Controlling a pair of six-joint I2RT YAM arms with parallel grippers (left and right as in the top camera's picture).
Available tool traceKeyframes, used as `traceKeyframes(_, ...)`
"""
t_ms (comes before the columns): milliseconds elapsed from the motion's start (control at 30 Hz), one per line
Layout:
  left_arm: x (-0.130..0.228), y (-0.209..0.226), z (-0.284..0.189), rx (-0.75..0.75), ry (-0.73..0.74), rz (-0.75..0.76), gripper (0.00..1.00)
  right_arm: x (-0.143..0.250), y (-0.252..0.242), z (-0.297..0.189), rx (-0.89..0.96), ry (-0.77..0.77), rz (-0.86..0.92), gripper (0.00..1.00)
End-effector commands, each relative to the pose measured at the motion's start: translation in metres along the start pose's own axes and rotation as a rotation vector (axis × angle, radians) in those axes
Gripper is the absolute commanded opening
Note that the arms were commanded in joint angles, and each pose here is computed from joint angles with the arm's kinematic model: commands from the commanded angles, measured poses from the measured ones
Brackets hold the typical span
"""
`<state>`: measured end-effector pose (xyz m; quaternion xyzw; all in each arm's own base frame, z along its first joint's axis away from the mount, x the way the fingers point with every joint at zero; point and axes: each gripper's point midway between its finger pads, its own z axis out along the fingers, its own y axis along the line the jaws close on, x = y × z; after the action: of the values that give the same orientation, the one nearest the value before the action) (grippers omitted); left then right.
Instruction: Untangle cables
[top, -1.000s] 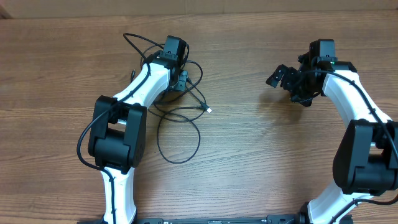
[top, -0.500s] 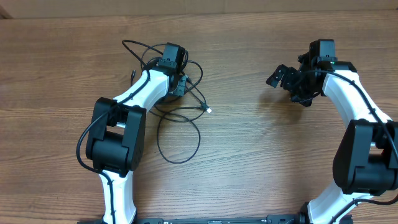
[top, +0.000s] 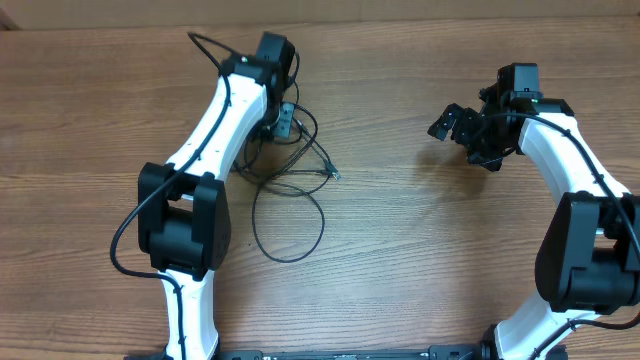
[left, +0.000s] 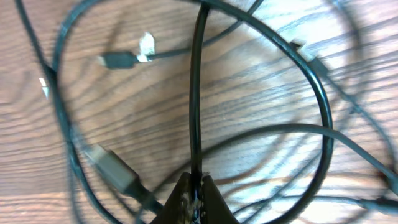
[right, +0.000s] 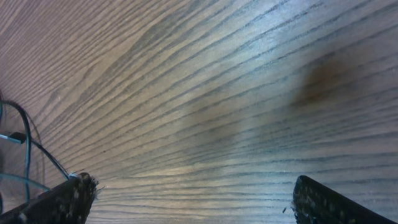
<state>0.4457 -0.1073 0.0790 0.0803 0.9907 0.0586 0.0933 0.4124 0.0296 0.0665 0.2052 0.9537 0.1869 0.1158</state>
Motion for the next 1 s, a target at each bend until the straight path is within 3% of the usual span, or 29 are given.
traceKeyframes(0,-0.024,0.000,-0.056,0.060,-0.099,-0.011,0.04,-0.004,0.003,-0.004,-0.004,-0.018,-0.013,1.00)
traceKeyframes(300,-0.044,-0.024,-0.153,0.289,-0.255,-0.004,0.04,-0.005,0.003,-0.004,-0.004,-0.019,-0.013,1.00)
traceKeyframes(500,-0.039,-0.022,-0.198,0.329,-0.337,0.000,0.04,-0.005,0.003,-0.004,-0.004,-0.019,-0.013,1.00)
traceKeyframes(633,-0.030,-0.022,-0.204,0.337,-0.320,0.002,0.05,-0.005,0.003,-0.004,-0.004,-0.019,-0.013,1.00)
traceKeyframes(667,-0.025,-0.024,-0.203,0.345,-0.298,0.004,0.11,-0.005,0.003,-0.004,-0.004,-0.019,-0.013,1.00)
traceKeyframes(733,-0.020,-0.021,-0.200,0.331,-0.276,0.003,0.14,-0.005,0.003,-0.004,-0.004,-0.019,-0.013,1.00)
traceKeyframes(800,-0.018,-0.023,-0.200,0.341,-0.270,0.003,0.04,-0.004,0.003,-0.004,-0.004,-0.018,-0.013,1.00)
traceKeyframes(967,-0.011,-0.039,-0.205,0.438,-0.244,0.045,0.04,-0.004,0.003,-0.004,-0.004,-0.018,-0.013,1.00)
